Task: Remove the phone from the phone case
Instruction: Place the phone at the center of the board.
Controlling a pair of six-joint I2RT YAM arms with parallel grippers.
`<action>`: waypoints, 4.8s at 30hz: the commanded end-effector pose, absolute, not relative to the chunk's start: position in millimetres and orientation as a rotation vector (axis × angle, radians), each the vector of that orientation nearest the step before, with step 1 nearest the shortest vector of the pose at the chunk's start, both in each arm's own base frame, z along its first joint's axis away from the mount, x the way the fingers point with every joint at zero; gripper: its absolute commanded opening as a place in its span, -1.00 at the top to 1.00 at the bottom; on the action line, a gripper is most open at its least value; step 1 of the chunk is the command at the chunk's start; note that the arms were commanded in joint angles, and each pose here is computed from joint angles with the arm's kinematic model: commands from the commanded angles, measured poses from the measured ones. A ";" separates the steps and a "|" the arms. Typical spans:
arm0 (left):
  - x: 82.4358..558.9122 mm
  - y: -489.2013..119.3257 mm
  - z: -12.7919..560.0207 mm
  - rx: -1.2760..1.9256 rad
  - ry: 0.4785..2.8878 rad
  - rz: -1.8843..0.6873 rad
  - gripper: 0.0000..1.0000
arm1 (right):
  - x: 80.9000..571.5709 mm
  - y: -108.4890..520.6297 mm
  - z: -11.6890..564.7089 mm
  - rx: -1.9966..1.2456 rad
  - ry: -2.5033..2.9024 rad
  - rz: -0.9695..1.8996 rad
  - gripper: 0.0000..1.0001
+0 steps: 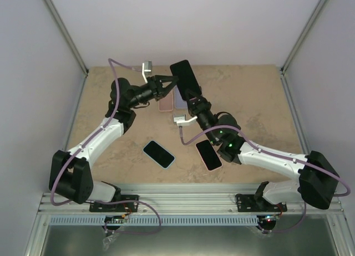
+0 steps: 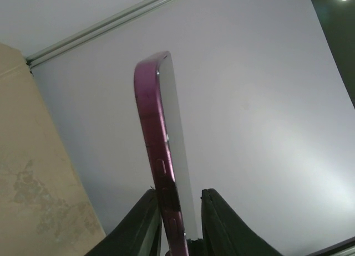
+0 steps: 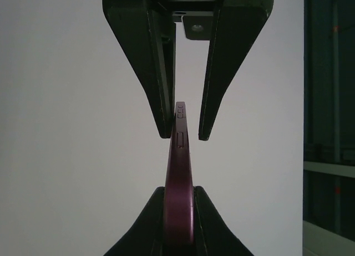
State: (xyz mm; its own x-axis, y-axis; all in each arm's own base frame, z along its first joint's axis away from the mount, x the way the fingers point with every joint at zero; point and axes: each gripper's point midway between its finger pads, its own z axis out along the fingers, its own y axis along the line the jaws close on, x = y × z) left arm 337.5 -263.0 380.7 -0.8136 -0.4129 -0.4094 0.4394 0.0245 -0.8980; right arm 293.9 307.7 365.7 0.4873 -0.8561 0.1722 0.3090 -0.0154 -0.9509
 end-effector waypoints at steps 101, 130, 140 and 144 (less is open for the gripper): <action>264.9 -274.5 358.0 0.694 1.536 -1.748 1.00 | 268.9 280.7 341.1 -0.760 1.791 1.602 0.30; 336.6 -256.9 312.9 0.521 1.814 -1.369 -0.99 | 345.8 226.2 284.0 -0.630 2.036 1.403 0.99; 348.7 -241.6 314.0 0.502 1.828 -1.291 -0.98 | 435.2 158.4 189.8 -0.457 2.297 1.200 0.99; 345.8 -240.4 315.7 0.502 1.823 -1.288 -0.98 | 461.1 135.9 154.7 -0.360 2.358 1.218 0.99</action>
State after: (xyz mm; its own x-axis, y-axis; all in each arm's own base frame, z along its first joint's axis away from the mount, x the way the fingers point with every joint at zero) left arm 346.5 -242.8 304.5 -0.6128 -0.1384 -0.7780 0.6898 0.3866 -0.6121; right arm 448.6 157.8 181.9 -0.8314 -0.0197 -0.5553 -0.4735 0.5480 0.6896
